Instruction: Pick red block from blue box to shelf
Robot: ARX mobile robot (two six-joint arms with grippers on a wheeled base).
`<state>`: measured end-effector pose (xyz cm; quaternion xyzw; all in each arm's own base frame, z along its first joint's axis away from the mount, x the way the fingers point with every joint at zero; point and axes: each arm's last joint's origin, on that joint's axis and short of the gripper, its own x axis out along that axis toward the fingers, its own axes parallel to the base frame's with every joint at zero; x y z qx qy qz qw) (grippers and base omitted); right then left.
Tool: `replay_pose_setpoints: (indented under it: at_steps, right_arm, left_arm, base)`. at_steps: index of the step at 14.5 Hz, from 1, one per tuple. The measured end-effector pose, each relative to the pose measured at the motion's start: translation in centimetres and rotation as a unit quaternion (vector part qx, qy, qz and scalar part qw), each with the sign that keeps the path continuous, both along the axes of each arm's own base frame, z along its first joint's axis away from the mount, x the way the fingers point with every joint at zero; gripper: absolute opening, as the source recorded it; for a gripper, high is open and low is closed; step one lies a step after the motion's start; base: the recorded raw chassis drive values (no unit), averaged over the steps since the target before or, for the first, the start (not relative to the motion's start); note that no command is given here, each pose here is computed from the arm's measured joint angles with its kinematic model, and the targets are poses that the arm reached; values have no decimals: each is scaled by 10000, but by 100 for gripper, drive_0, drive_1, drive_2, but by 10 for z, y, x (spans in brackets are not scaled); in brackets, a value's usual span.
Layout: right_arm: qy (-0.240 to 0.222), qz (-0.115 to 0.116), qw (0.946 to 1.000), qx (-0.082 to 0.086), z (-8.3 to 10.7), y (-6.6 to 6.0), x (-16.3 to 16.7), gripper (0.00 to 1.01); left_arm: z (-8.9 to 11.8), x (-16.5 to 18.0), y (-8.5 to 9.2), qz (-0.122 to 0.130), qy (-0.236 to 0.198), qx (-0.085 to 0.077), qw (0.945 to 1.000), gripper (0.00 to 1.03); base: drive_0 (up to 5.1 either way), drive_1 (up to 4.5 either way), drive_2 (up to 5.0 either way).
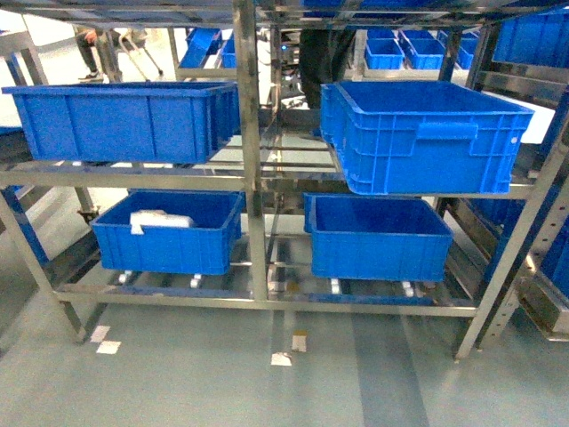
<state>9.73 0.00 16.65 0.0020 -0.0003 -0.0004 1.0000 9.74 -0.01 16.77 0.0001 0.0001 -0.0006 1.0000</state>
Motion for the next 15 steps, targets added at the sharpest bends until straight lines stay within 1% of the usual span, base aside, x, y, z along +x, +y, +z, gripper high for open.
replay_pose_setpoints:
  at_steps: [15]
  right_arm:
    - [-11, 0, 10000, 0, 0, 0, 0, 27]
  left_arm:
    - [0, 0, 0, 2, -4, 0, 10000, 98]
  base:
    - [10, 433, -414]
